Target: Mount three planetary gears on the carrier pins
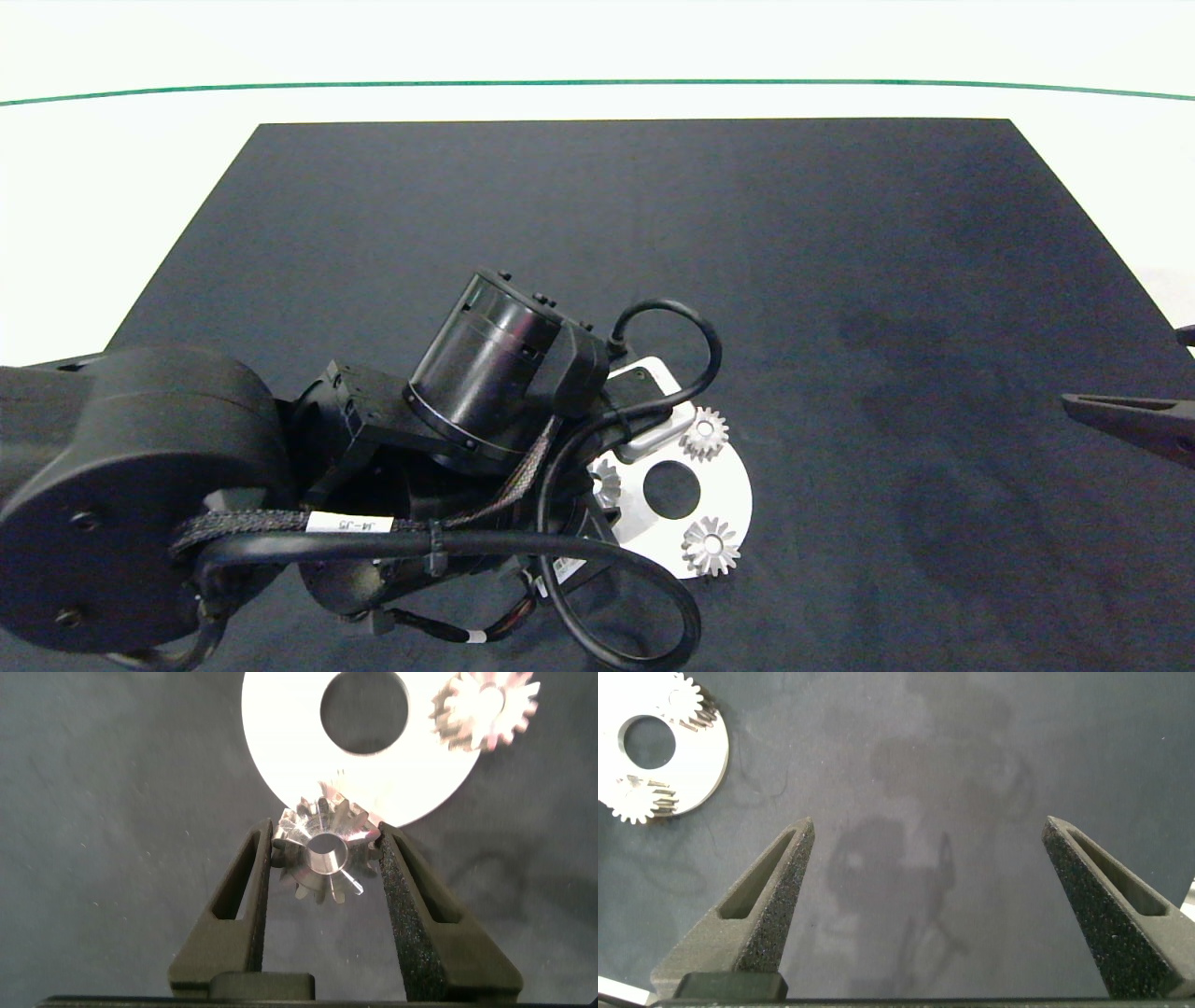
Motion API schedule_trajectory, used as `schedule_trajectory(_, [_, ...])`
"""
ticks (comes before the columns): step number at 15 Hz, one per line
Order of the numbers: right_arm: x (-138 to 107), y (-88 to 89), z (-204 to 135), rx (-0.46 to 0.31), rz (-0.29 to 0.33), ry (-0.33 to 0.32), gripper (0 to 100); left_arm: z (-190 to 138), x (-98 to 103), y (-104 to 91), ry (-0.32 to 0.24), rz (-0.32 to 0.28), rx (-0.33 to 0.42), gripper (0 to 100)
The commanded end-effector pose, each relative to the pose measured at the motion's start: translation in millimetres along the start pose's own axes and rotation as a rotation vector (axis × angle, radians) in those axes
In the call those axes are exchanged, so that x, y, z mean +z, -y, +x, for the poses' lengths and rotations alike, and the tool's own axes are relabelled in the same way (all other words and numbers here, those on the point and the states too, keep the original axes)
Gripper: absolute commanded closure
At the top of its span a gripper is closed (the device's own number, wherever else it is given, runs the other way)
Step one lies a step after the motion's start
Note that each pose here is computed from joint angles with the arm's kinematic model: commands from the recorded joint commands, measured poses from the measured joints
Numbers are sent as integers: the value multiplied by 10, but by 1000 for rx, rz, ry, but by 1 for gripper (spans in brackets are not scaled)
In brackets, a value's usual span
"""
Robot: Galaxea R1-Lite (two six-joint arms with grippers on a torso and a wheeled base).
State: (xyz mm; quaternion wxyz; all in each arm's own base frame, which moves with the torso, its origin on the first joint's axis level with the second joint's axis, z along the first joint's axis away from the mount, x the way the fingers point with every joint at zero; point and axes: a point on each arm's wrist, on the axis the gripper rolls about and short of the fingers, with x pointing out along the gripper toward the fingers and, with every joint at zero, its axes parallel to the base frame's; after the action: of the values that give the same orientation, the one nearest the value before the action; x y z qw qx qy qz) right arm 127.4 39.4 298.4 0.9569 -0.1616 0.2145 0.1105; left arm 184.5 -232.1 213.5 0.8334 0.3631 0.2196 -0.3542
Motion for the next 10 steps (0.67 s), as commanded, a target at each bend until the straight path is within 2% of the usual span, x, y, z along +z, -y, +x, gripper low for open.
schedule_trajectory(1, [16,4,-5,-1,-1,3,0,19,44,3,8,3,2,100])
schedule_trajectory(10, [129,39,-83,-3,2,31,0,149,143,64,11,14,-12,100])
